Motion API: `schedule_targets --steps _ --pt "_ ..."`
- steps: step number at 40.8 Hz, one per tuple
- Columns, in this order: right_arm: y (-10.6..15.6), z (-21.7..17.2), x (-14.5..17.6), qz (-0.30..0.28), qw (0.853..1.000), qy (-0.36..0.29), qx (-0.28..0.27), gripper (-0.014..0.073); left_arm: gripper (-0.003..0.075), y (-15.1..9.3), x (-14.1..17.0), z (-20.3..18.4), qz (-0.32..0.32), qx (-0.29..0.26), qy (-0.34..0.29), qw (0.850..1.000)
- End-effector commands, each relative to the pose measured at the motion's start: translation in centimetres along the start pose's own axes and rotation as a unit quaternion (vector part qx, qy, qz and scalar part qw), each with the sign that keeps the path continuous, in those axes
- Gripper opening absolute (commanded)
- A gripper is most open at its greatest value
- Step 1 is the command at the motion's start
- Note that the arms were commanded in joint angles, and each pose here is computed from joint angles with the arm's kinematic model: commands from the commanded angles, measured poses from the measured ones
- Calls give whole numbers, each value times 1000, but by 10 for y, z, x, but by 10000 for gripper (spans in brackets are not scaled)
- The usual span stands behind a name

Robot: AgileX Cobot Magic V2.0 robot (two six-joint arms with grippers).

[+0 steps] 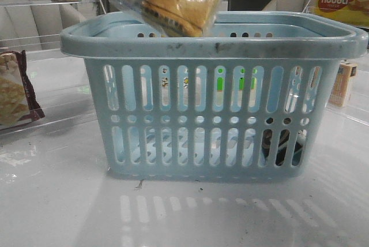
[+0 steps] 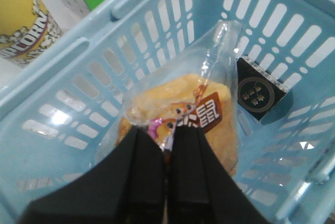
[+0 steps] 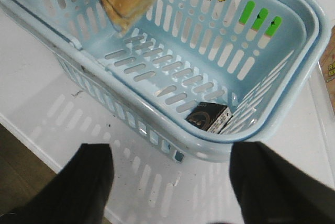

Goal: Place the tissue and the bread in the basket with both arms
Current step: 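Carry the bread bun over the basket with the left gripper, then release the bread bun into the basket and lift the left gripper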

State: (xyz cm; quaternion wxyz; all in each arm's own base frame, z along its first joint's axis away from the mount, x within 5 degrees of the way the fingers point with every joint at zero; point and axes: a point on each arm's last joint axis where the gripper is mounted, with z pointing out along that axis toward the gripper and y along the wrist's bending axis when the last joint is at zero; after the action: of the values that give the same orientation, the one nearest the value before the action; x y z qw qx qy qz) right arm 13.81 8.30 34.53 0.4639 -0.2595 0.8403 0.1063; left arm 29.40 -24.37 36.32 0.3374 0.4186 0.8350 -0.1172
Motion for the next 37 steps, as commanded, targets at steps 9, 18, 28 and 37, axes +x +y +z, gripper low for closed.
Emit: schedule_targets --steps 9,18,28,37 --pt "-2 -6 -14 -9 999 -50 7 571 254 1 -12 18 -4 -3 -37 999" --pt "-2 -6 -14 -9 999 -50 7 571 464 1 -11 0 -7 -1 -32 999" --pt "-2 -6 -14 -9 999 -50 7 571 455 -8 -6 -67 -6 7 -45 999" --pt "-2 -6 -14 -9 999 -50 7 571 455 -24 25 -125 -13 19 -81 996"
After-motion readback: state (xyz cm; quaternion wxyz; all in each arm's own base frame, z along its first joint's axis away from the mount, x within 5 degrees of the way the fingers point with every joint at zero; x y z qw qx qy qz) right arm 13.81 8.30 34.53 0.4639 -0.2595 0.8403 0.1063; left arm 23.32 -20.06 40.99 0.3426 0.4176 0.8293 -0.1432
